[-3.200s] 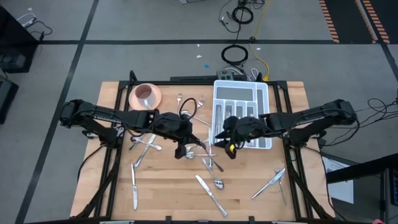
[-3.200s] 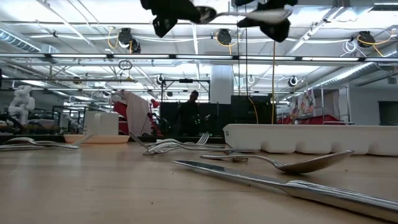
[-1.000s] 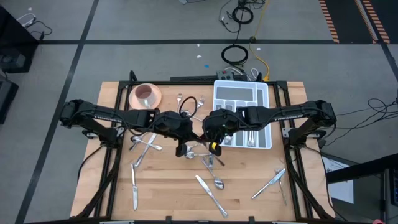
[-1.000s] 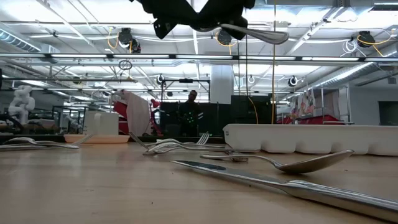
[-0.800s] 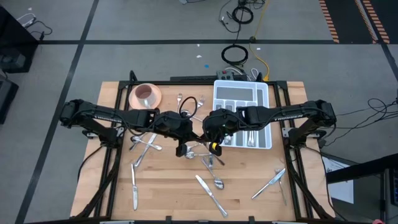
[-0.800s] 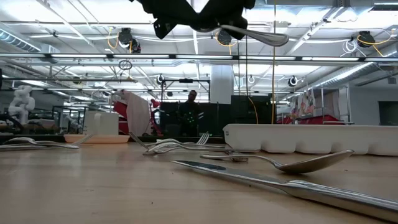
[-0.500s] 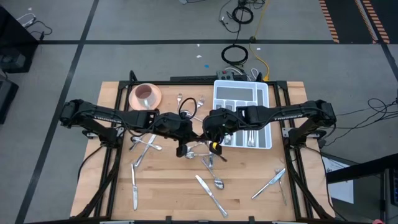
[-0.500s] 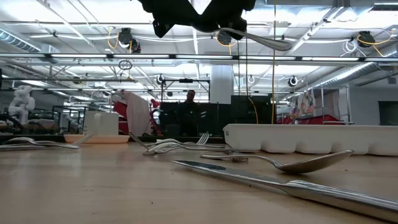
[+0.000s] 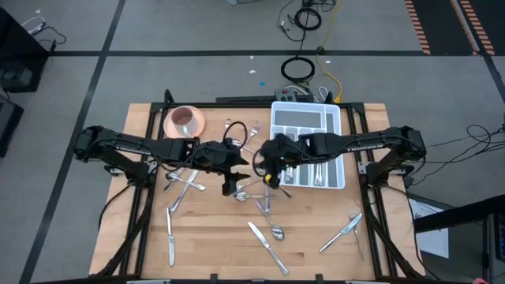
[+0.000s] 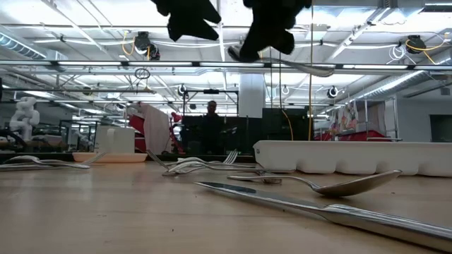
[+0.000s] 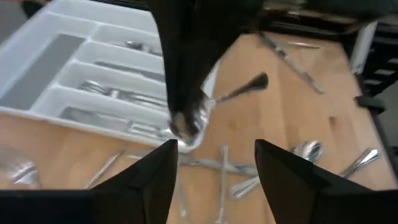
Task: Sort silverware
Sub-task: Put the silver spoon into the white silverware tray, then put the silver fork into the white silverware tray
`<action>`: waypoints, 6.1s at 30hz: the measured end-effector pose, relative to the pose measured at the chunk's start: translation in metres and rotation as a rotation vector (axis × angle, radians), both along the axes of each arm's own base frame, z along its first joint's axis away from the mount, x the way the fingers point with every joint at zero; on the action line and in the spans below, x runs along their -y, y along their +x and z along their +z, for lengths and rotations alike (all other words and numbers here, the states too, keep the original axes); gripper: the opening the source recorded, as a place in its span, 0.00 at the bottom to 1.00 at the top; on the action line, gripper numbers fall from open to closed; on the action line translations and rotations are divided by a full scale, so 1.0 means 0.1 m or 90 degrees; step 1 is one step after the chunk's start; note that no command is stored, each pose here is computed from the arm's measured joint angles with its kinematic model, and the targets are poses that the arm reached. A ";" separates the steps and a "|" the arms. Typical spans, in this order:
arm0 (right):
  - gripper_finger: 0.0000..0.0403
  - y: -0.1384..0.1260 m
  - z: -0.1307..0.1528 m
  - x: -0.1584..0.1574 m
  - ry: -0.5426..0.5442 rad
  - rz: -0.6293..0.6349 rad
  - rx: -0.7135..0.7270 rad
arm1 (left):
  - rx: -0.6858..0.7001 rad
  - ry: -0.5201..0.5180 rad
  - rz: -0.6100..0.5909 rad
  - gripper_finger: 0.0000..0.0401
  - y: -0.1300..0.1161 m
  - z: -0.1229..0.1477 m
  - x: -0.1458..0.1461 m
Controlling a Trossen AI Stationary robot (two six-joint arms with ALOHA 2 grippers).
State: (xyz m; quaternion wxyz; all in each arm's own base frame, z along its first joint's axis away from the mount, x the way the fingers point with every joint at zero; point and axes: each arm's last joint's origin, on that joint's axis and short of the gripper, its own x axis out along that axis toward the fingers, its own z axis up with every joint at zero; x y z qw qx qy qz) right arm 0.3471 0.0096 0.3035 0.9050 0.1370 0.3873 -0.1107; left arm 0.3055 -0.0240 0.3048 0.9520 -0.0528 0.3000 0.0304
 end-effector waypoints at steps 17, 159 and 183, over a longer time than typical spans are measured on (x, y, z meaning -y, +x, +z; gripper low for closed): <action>0.00 -0.41 0.11 0.55 0.145 -0.194 0.049 | -0.018 0.032 0.054 0.56 -0.37 0.22 -0.07; 0.16 -1.24 -0.85 -0.20 0.185 0.000 -0.063 | -0.200 0.210 -0.135 0.56 -0.70 -0.87 0.23; 0.16 -1.14 -0.85 -0.25 0.207 -0.005 -0.023 | -0.250 0.389 -0.280 0.56 -0.41 -1.66 0.46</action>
